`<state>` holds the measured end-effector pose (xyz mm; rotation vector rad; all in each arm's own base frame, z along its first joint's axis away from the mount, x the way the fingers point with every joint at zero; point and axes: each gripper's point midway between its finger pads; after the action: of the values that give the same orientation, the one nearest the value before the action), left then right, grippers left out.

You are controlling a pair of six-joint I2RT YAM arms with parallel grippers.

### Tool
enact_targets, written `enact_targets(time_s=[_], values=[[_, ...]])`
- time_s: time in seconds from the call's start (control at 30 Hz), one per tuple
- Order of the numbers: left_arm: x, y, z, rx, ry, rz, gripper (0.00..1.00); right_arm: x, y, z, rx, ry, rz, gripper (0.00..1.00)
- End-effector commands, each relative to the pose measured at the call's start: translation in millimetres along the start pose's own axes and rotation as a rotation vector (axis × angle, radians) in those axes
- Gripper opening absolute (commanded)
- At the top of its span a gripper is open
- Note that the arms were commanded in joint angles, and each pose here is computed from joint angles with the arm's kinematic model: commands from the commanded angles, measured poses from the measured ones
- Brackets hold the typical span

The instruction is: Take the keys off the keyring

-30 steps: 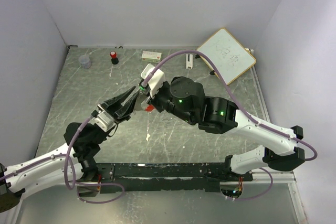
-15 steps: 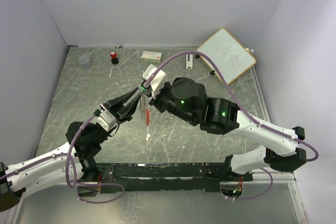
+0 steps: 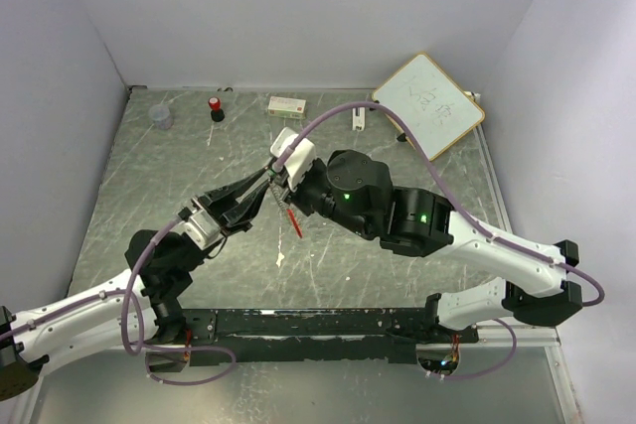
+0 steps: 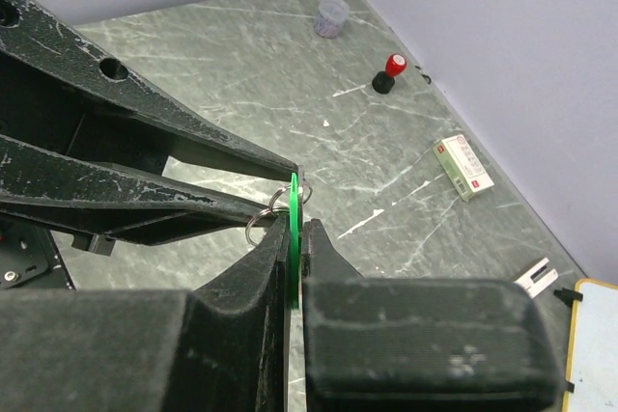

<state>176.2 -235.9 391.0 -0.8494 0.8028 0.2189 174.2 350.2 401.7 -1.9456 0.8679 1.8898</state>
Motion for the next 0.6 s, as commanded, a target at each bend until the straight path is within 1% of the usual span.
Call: enact_targets(time_s=[0.0,0.3,0.57], values=[[-26.7,-4.5,2.2,0.018,0.034,-0.081,0.33,-16.0,7.6,-4.9,0.010,-0.005,-0.063,0.00],[-28.7,-5.6,-4.2,0.049,0.065,-0.087,0.33,-18.8,12.0,-6.1,0.006,-0.008,-0.082,0.00],[-30.9,-10.0,-10.7,0.088,0.086,-0.087,0.33,-16.5,12.2,1.6,-0.044,0.028,-0.077,0.00]])
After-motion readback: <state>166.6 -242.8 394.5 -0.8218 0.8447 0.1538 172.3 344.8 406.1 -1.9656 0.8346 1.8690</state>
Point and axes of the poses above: each gripper's point midway between its finger pads, its own y axis back along the fingers, its own z axis along the line the jaws close on, x = y × z, and after that the axes turned 12 degrees about -y, right-handed
